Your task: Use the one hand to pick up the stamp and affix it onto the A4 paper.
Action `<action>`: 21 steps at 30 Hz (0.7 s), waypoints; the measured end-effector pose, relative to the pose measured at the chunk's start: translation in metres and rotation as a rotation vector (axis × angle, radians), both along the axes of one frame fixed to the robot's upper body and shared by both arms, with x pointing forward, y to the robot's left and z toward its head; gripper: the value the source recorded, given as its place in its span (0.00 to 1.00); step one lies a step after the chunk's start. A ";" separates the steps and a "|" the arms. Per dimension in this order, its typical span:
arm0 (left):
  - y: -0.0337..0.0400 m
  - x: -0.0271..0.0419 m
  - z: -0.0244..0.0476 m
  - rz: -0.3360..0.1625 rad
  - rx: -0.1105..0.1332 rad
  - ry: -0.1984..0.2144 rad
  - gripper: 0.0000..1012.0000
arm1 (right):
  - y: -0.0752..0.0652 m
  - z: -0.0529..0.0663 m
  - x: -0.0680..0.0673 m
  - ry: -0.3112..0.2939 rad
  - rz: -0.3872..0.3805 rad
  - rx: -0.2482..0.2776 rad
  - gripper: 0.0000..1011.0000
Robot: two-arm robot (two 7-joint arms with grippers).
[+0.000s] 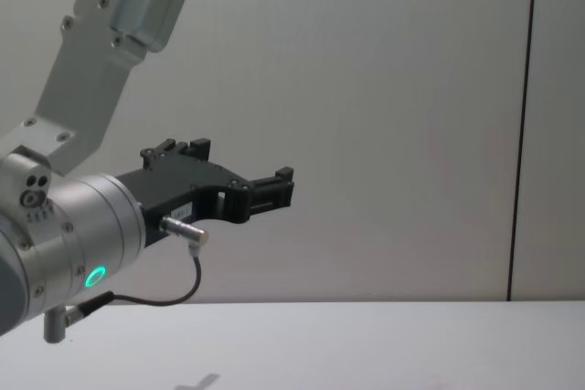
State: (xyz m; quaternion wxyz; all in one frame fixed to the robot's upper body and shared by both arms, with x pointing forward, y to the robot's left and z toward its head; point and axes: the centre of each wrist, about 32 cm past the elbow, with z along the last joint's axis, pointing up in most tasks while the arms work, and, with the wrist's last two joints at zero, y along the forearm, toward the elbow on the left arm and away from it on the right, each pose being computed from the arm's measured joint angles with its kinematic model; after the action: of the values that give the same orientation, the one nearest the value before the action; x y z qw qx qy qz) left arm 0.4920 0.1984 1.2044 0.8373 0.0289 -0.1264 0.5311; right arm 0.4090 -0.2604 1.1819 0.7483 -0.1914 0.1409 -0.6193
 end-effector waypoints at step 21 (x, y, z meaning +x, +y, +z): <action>0.0000 0.0000 0.0000 0.000 0.000 0.000 0.99 | -0.002 -0.015 0.002 0.041 0.024 0.012 0.44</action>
State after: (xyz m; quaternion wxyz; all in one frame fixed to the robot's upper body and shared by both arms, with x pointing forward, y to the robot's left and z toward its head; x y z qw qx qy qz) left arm 0.4920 0.1984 1.2044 0.8373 0.0289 -0.1264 0.5311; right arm 0.4109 -0.2624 1.1669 0.7539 -0.2014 0.1577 -0.6052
